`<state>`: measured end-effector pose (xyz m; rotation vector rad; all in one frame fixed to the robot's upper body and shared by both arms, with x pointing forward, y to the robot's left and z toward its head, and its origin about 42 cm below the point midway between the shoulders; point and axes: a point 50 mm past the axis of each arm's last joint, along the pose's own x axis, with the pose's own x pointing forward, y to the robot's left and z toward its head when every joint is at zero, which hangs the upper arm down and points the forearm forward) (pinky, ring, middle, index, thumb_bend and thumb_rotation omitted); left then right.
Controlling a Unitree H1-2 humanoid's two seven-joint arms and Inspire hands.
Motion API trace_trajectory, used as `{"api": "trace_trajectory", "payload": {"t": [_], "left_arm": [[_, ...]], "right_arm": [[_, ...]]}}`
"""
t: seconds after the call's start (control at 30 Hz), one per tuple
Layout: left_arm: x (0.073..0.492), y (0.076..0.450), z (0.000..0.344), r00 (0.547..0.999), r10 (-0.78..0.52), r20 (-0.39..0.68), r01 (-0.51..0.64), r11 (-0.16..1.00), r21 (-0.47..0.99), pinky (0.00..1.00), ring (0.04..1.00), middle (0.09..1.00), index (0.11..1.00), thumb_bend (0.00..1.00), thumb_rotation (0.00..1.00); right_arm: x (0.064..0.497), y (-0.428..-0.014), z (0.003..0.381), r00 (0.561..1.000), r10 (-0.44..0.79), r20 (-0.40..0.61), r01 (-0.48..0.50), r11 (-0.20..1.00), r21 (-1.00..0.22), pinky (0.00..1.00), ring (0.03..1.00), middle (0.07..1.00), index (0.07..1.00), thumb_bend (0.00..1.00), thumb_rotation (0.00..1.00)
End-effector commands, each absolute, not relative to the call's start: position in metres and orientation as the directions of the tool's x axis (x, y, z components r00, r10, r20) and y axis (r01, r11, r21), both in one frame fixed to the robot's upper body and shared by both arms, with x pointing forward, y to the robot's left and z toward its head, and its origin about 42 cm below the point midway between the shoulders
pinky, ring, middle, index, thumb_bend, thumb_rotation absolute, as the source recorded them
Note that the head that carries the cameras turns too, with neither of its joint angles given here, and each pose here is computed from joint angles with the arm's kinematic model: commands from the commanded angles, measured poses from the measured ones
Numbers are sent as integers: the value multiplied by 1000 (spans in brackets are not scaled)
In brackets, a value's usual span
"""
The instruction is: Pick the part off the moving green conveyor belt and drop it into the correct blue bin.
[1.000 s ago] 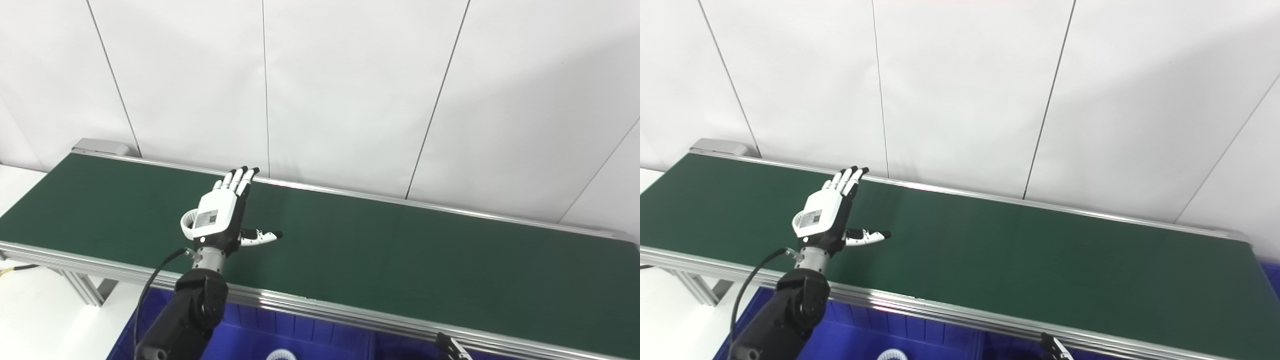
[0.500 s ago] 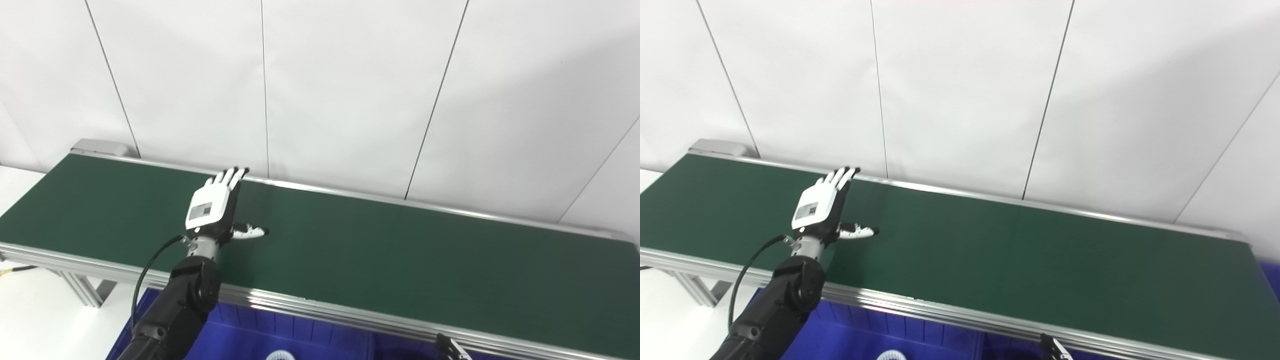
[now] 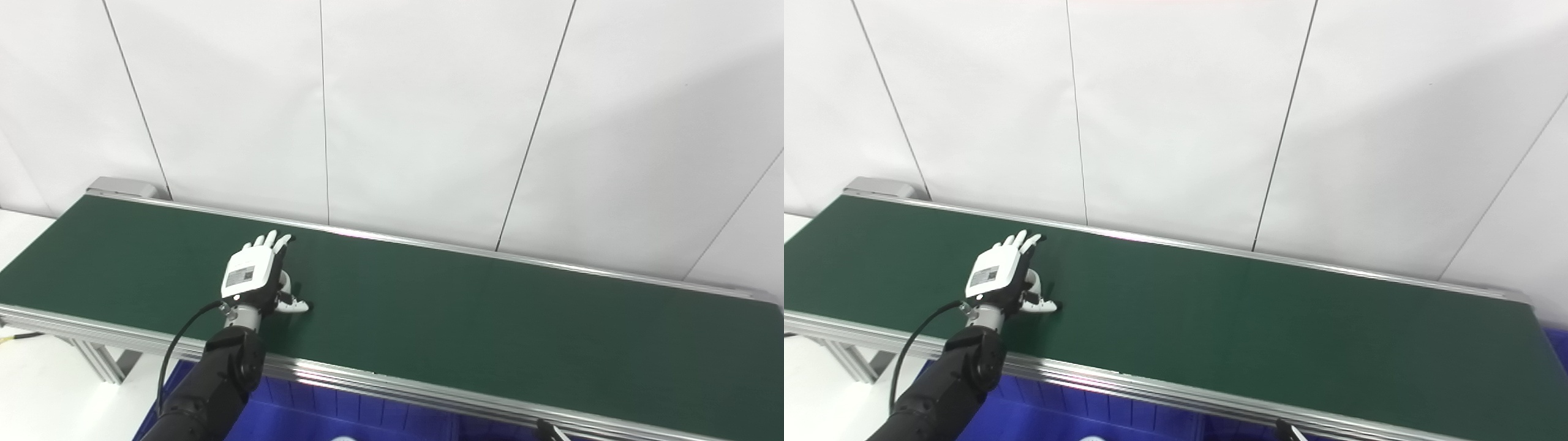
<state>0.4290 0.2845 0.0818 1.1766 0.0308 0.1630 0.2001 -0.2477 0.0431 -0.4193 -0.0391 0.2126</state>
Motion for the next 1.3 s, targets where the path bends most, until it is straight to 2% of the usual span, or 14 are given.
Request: {"api": "trace_trajectory", "payload": {"t": [0.0, 0.4, 0.43, 0.47, 0.5, 0.53, 0.6, 0.87, 1.13, 1.23, 1.27], "left_arm": [[447, 294, 106, 978, 153, 143, -188, 346, 919, 973, 981, 986, 888, 738, 130], [448, 298, 95, 978, 178, 108, -166, 350, 922, 921, 955, 972, 871, 659, 5], [448, 298, 95, 978, 179, 105, -165, 359, 919, 846, 922, 960, 864, 630, 2], [448, 298, 96, 978, 184, 101, -164, 374, 913, 820, 911, 956, 861, 620, 0], [448, 297, 96, 977, 187, 98, -164, 384, 908, 725, 838, 924, 840, 593, 0], [448, 297, 96, 977, 190, 96, -165, 391, 905, 671, 796, 903, 825, 583, 0], [448, 297, 96, 977, 194, 91, -163, 402, 901, 614, 751, 867, 791, 598, 0], [444, 293, 105, 983, 181, 2, -81, 428, 900, 636, 789, 872, 785, 629, 0], [440, 291, 110, 979, 180, -98, 16, 410, 912, 507, 695, 838, 746, 608, 0], [439, 290, 112, 973, 185, -140, 57, 397, 916, 491, 678, 831, 734, 591, 0], [439, 290, 113, 971, 185, -151, 66, 403, 913, 429, 585, 768, 703, 573, 0]], "right_arm": [[202, -247, 58, 971, 218, 95, -163, 900, -405, 730, 827, 873, 900, 717, 356], [201, -247, 58, 971, 220, 92, -165, 898, -408, 738, 825, 868, 899, 717, 357], [201, -247, 58, 971, 220, 93, -165, 898, -408, 739, 826, 869, 900, 709, 353], [201, -247, 58, 970, 222, 96, -165, 898, -408, 739, 826, 870, 900, 707, 352], [201, -247, 58, 970, 223, 98, -166, 898, -408, 738, 825, 870, 901, 701, 344], [201, -247, 58, 970, 223, 98, -166, 898, -408, 737, 824, 870, 902, 699, 340], [201, -246, 58, 970, 222, 100, -164, 899, -407, 735, 822, 869, 901, 705, 347], [202, -245, 59, 970, 220, 99, -164, 902, -399, 742, 829, 874, 903, 704, 342], [203, -244, 60, 970, 221, 102, -163, 902, -400, 738, 829, 874, 904, 703, 340], [203, -244, 60, 971, 218, 103, -160, 902, -400, 740, 830, 876, 905, 704, 341], [203, -244, 59, 971, 216, 102, -158, 902, -401, 738, 830, 875, 903, 708, 343]]}}
